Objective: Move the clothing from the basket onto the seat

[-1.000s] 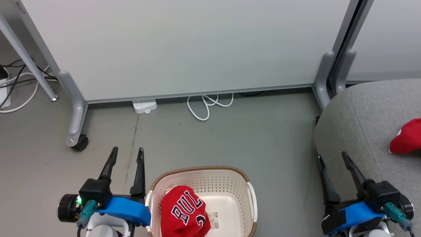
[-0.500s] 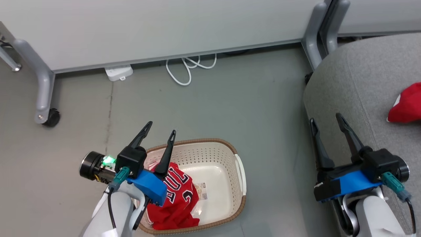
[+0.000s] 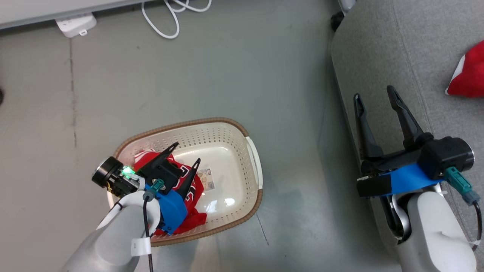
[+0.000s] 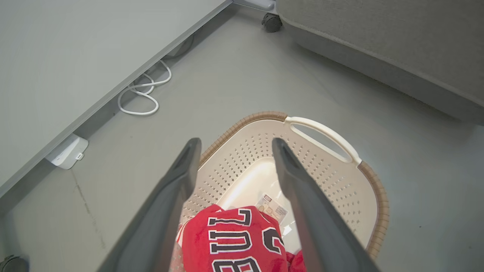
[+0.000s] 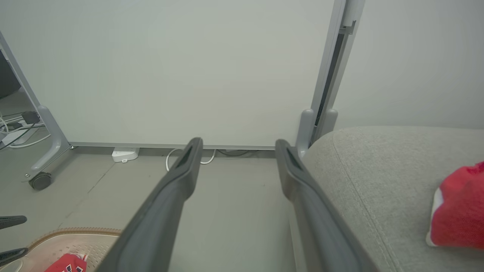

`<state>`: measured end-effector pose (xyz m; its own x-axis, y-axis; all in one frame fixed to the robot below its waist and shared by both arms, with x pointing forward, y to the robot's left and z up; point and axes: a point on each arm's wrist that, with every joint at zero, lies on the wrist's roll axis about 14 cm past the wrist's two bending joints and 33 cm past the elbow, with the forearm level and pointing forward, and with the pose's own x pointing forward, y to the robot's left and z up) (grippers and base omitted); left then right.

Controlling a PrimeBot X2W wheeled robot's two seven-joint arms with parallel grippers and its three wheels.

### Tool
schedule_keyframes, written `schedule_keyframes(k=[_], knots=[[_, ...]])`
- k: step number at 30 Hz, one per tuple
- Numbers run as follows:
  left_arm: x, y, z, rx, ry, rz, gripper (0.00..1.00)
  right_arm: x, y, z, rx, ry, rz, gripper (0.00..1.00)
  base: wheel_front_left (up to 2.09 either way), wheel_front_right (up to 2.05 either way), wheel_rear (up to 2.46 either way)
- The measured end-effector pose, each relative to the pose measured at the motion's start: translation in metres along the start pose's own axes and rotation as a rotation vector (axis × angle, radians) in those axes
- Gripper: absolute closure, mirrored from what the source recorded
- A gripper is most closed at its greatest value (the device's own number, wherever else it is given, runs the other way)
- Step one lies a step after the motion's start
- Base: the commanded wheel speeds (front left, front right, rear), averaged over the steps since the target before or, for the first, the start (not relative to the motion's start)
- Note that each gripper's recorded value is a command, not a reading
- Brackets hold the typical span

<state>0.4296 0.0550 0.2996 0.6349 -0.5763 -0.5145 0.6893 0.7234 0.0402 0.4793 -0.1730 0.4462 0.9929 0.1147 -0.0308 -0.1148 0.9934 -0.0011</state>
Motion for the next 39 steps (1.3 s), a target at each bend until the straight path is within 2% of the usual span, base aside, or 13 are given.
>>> schedule_keyframes(k=[9,23,39], knots=[[0.028,-0.012,-0.074,0.079,0.216,-0.152,0.0,0.022,-0.014,-0.031,-0.02,0.046,-0.023,0.0,0.0,0.0,0.0],[0.034,-0.019,-0.195,0.161,0.613,-0.305,0.0,0.041,-0.036,-0.083,-0.068,0.117,-0.06,0.0,0.0,0.0,0.0],[0.067,-0.011,-0.263,0.225,0.783,-0.382,0.0,0.046,-0.052,-0.136,-0.12,0.189,-0.076,0.0,0.0,0.0,0.0]])
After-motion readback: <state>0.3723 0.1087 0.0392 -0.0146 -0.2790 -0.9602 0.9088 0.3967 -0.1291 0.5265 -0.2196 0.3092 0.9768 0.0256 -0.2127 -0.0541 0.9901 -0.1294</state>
